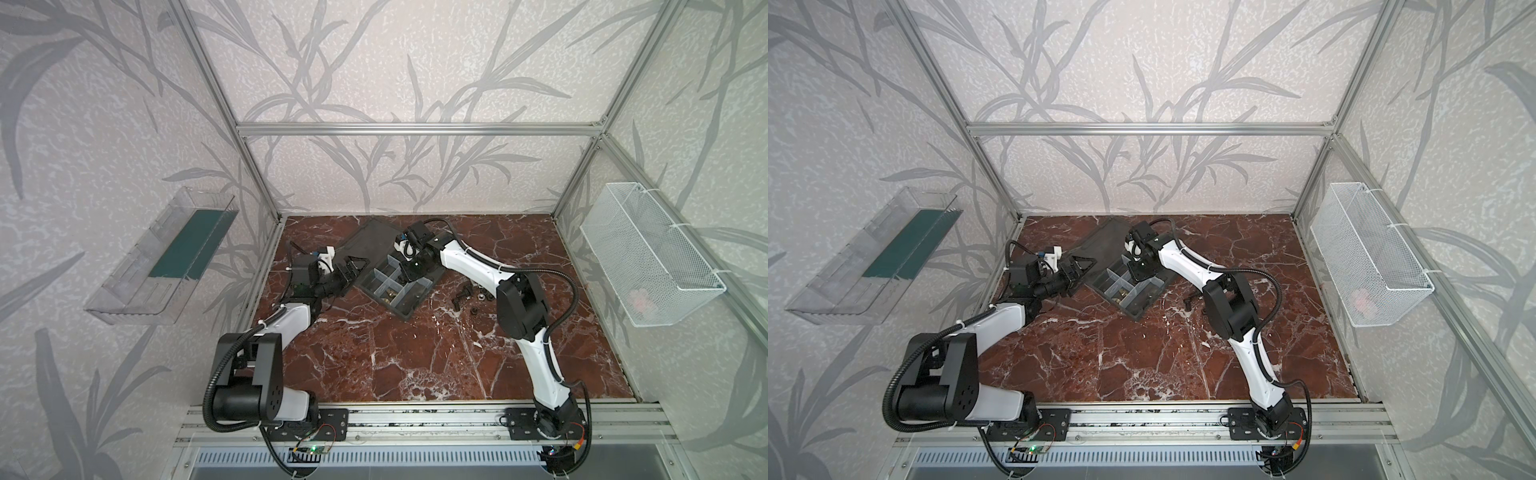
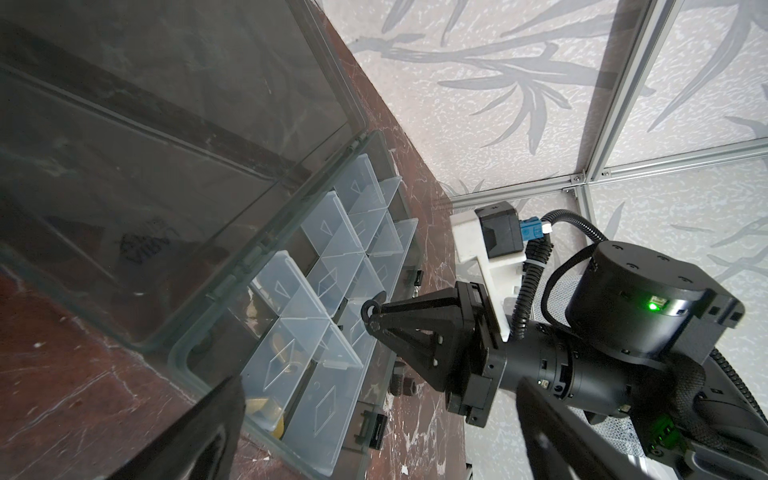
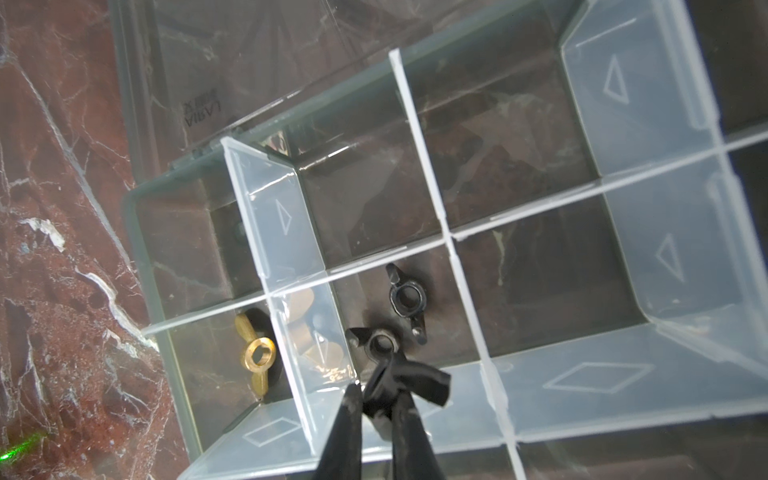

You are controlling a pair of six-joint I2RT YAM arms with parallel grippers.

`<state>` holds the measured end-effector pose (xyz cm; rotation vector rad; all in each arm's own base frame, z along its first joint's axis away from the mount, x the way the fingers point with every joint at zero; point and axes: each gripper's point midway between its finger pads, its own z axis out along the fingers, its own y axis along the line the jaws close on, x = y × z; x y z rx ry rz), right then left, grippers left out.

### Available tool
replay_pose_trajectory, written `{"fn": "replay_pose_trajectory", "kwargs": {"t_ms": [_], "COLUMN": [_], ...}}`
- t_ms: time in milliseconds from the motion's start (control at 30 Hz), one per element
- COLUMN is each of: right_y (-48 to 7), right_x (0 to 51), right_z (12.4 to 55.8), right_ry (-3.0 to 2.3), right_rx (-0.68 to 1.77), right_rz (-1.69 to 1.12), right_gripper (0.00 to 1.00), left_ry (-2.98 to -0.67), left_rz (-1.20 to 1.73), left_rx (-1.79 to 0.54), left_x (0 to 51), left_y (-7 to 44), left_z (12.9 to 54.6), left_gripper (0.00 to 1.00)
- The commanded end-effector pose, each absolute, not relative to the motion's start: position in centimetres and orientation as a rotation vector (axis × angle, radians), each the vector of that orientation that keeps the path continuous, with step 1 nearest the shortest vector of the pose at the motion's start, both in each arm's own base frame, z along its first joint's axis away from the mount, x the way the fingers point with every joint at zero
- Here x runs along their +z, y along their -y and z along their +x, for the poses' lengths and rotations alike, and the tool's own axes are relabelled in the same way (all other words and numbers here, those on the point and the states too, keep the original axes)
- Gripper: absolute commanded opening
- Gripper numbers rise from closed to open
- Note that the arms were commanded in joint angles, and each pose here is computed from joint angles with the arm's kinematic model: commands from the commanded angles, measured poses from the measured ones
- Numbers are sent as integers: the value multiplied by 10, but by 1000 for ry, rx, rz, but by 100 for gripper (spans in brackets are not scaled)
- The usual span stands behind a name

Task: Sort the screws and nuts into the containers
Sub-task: 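Open the right gripper to drop the black wing nut in, then move the right gripper back over the hardware pile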

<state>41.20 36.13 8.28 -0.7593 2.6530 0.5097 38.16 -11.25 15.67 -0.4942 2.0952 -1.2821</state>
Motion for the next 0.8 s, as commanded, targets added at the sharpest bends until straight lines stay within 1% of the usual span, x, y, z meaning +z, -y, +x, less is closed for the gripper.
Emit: {"fn": "replay_pose_trajectory", "kwargs": {"t_ms": [0, 200, 367, 533, 633, 767], "right_y": [-364, -365, -344, -294, -253, -197], "right_x": [90, 102, 133, 151, 138, 107], "right_z": [413, 412, 408, 389, 370, 338], "right_ry": [-2641, -2614, -2578, -2599, -2683, -2827], "right_rx": [495, 509, 418, 307, 230, 103], "right_rz": [-782, -796, -780, -658, -552, -391], "right_gripper": [24, 37, 39, 40, 41, 43], "left_ry": [-2063, -2062, -2063, -2062, -2065, -2067], "left_rz": [-471, -469, -477, -484, -483, -474], "left_rx": [-1302, -1301, -1299, -1298, -1296, -1294], "left_x": [168, 168, 166, 167, 168, 170], "left_y": [114, 114, 113, 113, 113, 114], "left_z": [378, 378, 378, 382, 382, 383], "left_gripper": [100, 100, 100, 99, 100, 100]}}
